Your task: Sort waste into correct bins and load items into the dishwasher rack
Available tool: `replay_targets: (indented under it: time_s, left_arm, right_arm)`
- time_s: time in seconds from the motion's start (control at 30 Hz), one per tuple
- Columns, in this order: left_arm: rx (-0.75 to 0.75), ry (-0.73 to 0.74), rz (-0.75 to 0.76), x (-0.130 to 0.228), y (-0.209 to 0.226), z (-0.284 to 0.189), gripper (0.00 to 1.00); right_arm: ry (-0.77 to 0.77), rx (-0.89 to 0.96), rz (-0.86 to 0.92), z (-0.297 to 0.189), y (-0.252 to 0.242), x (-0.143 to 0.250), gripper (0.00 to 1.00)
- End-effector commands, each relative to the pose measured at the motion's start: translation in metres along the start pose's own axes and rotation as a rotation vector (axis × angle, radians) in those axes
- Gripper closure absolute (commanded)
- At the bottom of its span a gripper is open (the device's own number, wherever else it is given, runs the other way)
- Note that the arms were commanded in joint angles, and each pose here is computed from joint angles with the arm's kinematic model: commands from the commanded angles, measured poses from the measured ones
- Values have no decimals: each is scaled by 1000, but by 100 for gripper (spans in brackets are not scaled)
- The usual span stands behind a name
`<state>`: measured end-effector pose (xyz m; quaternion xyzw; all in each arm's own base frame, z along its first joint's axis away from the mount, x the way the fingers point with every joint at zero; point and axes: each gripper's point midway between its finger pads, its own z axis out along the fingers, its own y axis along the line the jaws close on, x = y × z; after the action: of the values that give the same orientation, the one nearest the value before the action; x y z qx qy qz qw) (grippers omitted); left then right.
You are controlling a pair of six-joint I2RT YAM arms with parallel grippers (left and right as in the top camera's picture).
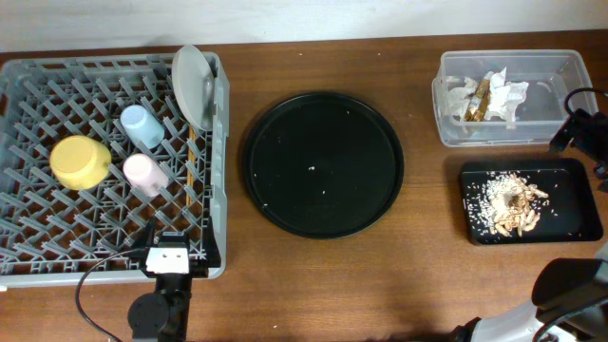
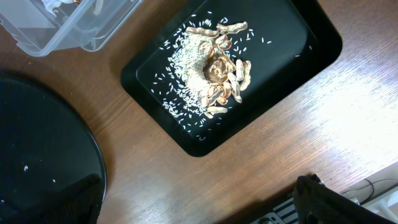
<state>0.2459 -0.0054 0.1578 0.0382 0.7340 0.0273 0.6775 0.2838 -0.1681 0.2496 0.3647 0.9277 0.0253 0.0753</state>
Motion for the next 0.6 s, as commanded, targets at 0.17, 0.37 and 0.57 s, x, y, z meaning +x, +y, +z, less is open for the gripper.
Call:
replay_targets:
  time_s: [0.17,0.37,0.57]
  left_arm:
    - [15,-3,17,1,-3,0,1]
    - [15,-3,17,1,-3,0,1]
    - [15,-3,17,1,-3,0,1]
  right_arm:
    - [-3,2,-5,-2,-1,1,2]
    - [-49,-7,-11,-17,0,6,2]
    - [-390,-95,-115,-120,17,70,2]
